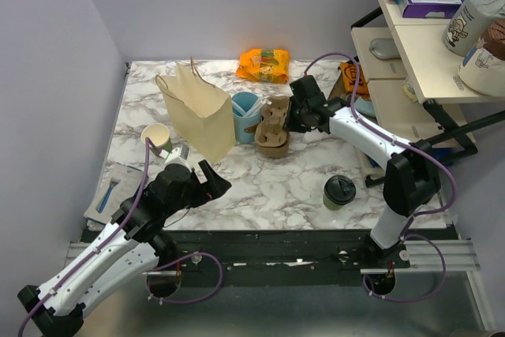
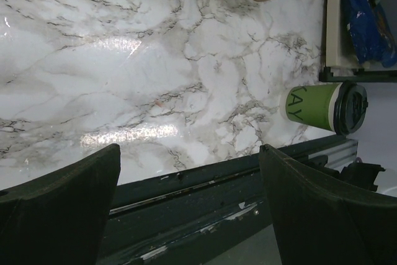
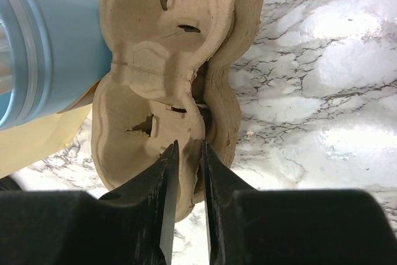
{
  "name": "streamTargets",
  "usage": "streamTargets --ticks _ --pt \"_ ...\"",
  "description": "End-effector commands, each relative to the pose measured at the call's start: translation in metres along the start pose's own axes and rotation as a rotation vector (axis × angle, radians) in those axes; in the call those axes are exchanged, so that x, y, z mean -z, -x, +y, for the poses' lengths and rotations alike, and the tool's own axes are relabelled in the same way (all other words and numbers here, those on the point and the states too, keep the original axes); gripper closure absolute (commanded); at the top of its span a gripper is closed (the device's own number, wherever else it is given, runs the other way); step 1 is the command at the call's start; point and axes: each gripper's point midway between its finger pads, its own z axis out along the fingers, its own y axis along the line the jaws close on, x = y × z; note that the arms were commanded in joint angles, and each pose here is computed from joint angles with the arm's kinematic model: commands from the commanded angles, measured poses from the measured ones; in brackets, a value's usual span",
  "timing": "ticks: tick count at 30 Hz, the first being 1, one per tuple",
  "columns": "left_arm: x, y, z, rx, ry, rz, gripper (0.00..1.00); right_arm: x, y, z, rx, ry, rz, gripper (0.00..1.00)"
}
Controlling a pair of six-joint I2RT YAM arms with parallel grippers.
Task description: Pack the takeout coffee
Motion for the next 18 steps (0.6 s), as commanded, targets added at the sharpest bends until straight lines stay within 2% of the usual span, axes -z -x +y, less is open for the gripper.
streamTargets --ticks 1,4,6,10,18 --pt "0.001 0.000 0.002 0.000 -0.002 -0.006 0.01 -0.007 -0.001 0.002 -0.026 -0.001 0.008 0.74" --pt "0.001 0.000 0.003 0.001 0.005 -0.005 0.01 -0.008 0.000 0.000 -0.029 -0.010 0.003 0.86" --pt "0.003 0.000 0.004 -0.001 0.011 -0.009 0.01 -0.008 0.001 -0.003 -0.033 -0.023 -0.002 0.99" --pt "0.004 0.001 0.005 0.002 0.009 -0.017 0.01 -0.001 0.004 -0.005 -0.038 -0.029 -0.027 0.99" --pt "0.005 0.001 0.004 0.006 -0.002 -0.017 0.01 0.043 0.030 0.008 -0.052 0.039 -0.137 0.99"
